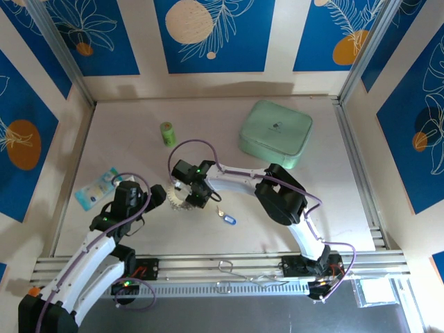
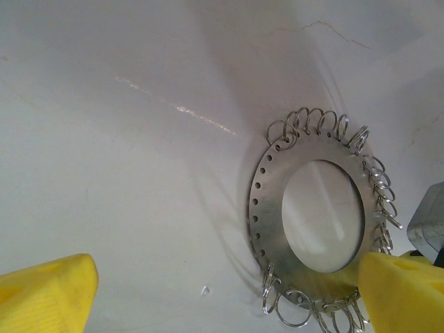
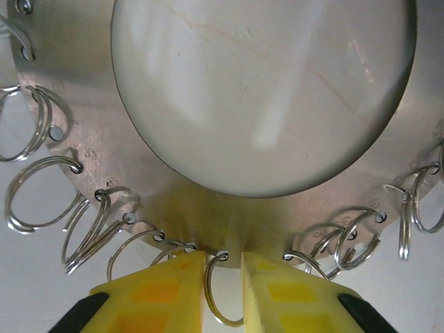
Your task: Put the keys on the keyring
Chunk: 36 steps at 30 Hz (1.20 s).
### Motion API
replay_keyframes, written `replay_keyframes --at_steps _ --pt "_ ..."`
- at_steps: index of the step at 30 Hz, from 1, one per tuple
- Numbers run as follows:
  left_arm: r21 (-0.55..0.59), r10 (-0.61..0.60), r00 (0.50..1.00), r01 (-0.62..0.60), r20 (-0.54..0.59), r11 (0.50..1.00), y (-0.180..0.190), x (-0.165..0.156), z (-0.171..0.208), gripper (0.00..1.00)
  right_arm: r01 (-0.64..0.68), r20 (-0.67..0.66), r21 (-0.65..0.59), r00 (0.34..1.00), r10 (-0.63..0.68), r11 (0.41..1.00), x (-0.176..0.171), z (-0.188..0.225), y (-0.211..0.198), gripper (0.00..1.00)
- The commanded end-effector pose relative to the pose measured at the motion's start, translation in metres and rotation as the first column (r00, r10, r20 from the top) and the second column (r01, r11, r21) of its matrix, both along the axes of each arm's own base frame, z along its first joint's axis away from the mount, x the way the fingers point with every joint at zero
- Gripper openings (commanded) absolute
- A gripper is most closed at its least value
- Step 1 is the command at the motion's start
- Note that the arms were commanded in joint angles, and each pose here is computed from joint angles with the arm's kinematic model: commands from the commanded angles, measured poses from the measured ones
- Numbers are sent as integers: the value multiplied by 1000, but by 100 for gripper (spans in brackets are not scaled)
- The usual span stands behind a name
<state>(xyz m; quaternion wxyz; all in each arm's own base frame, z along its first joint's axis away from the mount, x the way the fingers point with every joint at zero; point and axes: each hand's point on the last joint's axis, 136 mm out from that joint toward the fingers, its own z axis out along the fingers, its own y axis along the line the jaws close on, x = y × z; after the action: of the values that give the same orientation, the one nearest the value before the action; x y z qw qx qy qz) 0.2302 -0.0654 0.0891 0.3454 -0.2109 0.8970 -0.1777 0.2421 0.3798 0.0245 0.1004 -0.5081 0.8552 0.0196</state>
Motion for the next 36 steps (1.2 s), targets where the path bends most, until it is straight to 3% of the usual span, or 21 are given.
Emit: replay_keyframes --at_steps 1,9,15,19,22,26,30,34,36 --pt "7 -15 1000 14 24 1000 -1 2 11 95 6 6 -19 1000 -6 1000 5 3 -1 18" --pt "28 -23 999 22 35 999 0 4 18 95 7 64 10 998 -8 1000 11 24 -1 0" --pt "111 -111 987 98 114 989 -2 13 48 94 -36 113 107 993 24 994 11 57 5 0" --pt "193 -253 940 211 229 958 -15 24 89 90 -71 128 203 991 46 976 6 83 6 0" --pt "260 -393 856 317 335 912 -34 31 124 85 -102 151 300 987 58 948 2 106 6 0" --pt "365 -572 697 445 433 818 -62 36 162 80 -150 162 467 983 83 871 -5 140 2 0" --pt "475 -731 515 556 447 682 -89 36 180 74 -207 163 636 978 133 743 -15 173 -6 0" --pt "514 -829 358 658 430 551 -113 31 183 64 -249 170 714 968 183 654 -22 188 -17 0" --pt "527 -870 238 716 431 457 -128 21 180 57 -263 176 746 964 200 612 -25 195 -22 0"
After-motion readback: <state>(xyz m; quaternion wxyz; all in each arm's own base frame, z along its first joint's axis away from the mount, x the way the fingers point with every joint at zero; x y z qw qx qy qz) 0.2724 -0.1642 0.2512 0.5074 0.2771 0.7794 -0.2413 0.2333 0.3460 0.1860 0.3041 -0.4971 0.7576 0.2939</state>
